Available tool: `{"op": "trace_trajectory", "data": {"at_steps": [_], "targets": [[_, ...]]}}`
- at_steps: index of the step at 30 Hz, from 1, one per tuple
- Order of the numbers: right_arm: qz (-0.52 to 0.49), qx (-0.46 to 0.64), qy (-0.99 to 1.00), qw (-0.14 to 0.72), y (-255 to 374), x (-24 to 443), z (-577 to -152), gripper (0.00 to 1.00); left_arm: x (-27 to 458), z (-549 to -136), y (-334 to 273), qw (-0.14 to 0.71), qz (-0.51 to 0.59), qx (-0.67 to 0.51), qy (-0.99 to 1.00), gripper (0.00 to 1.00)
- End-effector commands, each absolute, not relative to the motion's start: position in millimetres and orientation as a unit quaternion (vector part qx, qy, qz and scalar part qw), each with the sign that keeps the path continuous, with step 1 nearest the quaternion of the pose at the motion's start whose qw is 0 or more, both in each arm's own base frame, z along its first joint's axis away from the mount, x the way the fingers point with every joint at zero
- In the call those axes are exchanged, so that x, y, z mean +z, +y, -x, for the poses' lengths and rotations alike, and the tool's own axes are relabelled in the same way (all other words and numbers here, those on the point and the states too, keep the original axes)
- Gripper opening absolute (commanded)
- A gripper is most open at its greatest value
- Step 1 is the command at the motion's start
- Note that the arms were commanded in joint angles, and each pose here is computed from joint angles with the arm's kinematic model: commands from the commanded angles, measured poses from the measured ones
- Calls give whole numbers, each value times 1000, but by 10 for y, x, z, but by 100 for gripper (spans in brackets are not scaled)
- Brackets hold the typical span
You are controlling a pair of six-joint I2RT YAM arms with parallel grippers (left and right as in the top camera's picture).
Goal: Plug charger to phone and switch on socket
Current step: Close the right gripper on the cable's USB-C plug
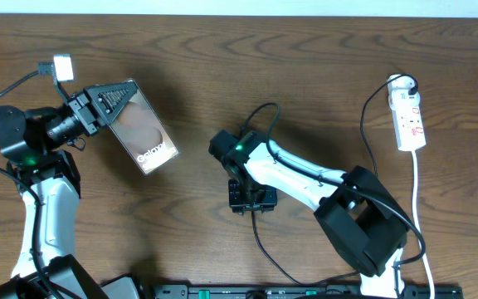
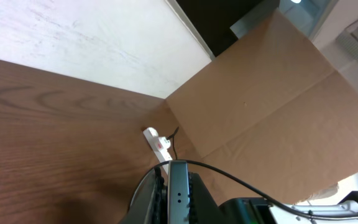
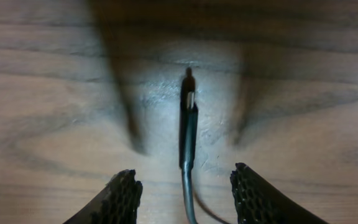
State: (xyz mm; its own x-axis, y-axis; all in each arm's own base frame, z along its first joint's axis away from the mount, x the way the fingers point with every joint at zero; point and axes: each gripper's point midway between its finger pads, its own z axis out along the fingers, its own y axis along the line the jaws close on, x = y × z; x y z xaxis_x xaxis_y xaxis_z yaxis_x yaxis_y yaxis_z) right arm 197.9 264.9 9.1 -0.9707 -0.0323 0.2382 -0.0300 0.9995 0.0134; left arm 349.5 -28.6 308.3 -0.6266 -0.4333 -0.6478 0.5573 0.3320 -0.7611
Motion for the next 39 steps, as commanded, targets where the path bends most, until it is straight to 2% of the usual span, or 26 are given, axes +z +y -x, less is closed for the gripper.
{"op": "trace_trajectory", "data": {"at_steps": [1,5,19,28,39], "targets": [[-8,5,-993,114,2653,52,-2024,44,3148,-3466,-295,435,-61,-572,692,8],[-9,9,-994,110,2642,47,-2037,34,3147,-3466,-296,435,-61,-572,692,7],[-4,24,-993,115,2605,-41,-2029,18,3136,-3452,-304,430,-63,-575,694,8],[-2,27,-992,120,2600,-72,-2015,15,3137,-3453,-304,430,-63,-575,693,7],[-2,24,-992,123,2608,-69,-2006,3,3137,-3453,-304,430,-63,-575,693,7]]}}
